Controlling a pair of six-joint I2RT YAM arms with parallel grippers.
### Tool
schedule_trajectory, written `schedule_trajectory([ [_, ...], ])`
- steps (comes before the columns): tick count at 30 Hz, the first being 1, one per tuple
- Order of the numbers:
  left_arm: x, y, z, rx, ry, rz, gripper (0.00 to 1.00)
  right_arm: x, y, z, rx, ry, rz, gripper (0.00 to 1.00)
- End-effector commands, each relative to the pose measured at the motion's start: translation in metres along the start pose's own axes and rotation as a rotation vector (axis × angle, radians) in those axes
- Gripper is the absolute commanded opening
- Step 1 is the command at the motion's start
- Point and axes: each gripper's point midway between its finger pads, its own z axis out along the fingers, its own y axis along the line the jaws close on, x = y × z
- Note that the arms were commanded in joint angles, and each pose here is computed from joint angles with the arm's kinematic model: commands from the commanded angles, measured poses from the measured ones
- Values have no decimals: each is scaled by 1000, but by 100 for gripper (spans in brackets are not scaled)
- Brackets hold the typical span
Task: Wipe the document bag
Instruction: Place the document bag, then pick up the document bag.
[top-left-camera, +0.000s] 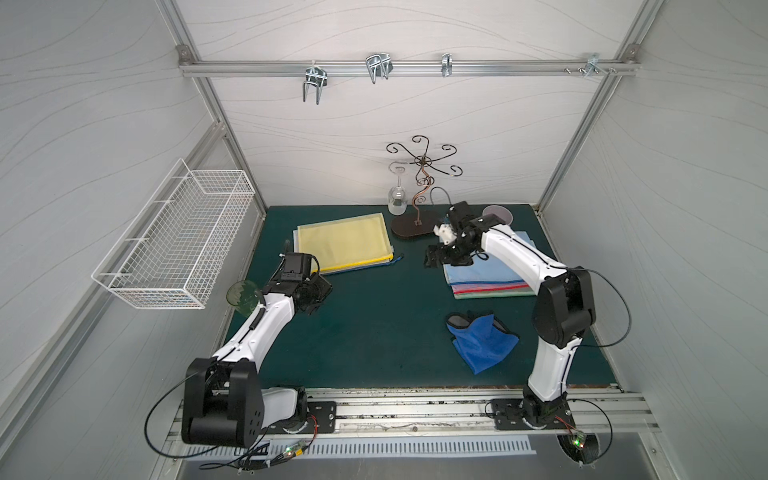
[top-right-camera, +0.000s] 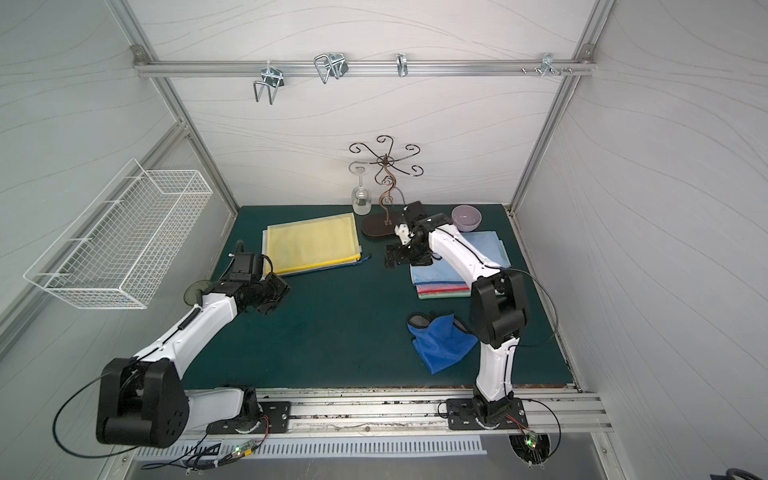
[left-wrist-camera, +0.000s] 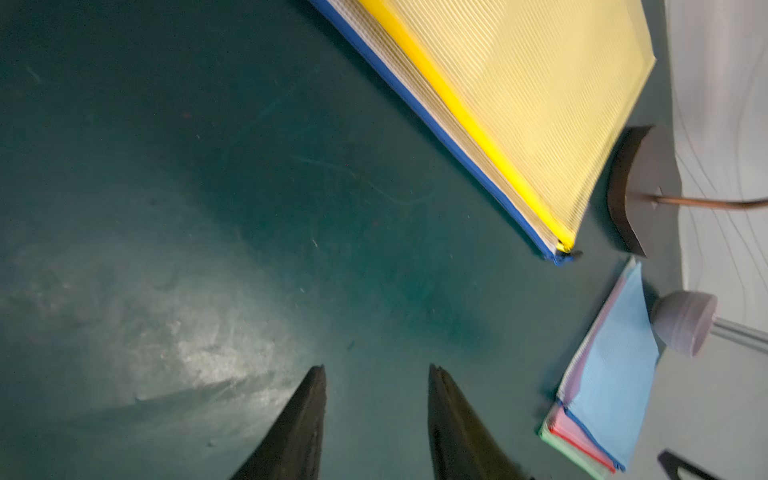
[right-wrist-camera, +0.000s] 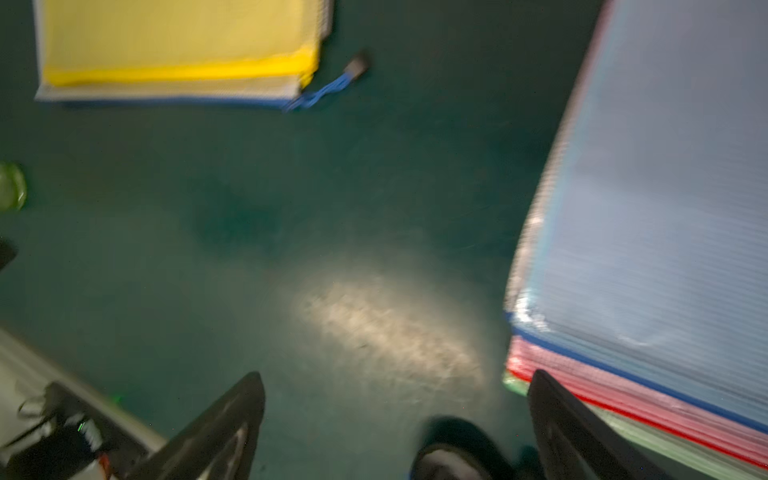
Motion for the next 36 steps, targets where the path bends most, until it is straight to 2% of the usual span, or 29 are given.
schedule_trajectory([
  [1,-48,-29,-9,26,-145,-3,45,11,30,-27,-115,-19,-3,99],
  [9,-95,-30,31,-1,-146,-59,45,23,37,-43,-133,-40,-25,99],
  [19,-130,-15,64,-105,-174,-30,49,21,21,-42,-119,-32,7,99],
  [24,-141,-7,71,-147,-199,-17,50,19,15,-38,-124,-22,24,99],
  [36,-149,4,95,-206,-174,-29,54,13,6,-29,-128,2,47,99],
])
